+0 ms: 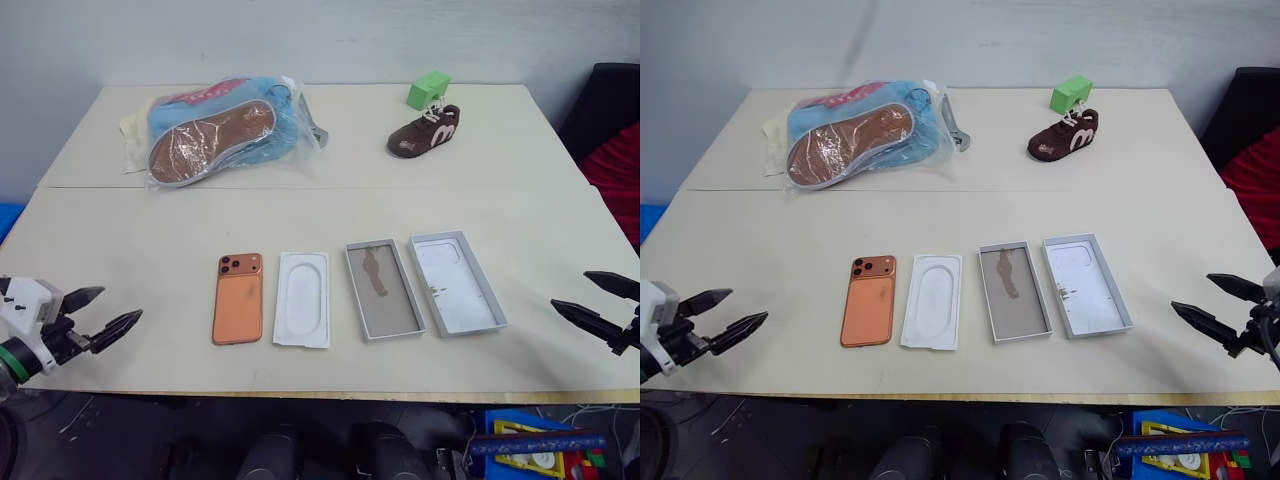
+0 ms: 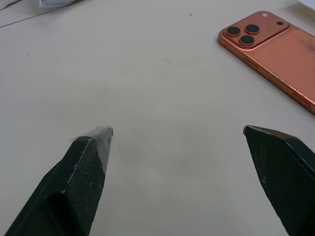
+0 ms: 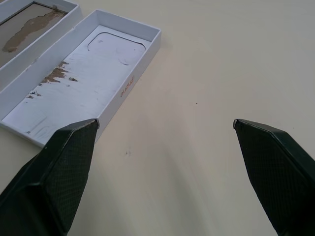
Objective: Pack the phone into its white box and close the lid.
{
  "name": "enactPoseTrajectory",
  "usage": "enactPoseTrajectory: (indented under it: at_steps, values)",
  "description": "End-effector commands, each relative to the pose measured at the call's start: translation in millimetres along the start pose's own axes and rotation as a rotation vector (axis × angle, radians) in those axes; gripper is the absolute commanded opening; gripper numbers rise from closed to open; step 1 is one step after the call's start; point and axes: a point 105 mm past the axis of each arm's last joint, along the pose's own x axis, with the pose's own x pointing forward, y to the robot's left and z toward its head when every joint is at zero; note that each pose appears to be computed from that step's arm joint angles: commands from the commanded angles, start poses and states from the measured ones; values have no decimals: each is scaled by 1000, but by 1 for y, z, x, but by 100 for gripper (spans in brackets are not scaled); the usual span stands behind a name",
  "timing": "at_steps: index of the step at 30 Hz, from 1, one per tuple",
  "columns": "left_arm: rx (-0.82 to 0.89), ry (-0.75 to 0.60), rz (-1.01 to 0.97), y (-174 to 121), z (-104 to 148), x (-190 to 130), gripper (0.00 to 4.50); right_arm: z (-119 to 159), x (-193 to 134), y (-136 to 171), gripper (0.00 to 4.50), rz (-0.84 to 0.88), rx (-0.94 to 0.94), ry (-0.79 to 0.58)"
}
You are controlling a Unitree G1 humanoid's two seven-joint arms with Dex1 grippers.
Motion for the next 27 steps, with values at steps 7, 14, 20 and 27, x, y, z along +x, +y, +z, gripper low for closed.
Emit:
enactPoseTrajectory:
  at_steps: [7, 14, 20, 27]
  values:
    - [26, 13, 5, 4, 6, 4, 450, 12, -5, -1, 449, -32, -36, -44]
    - [29, 27, -6, 0, 1, 6, 450, 12, -6, -2, 449, -47, -57, -30]
    - [-2, 45, -31, -2, 1, 5, 450, 18, -6, -2, 449, -48, -105, -18]
    - [-238, 17, -319, -47, 40, 22, 450, 62, 16, 34, 449, 122, -166, -92]
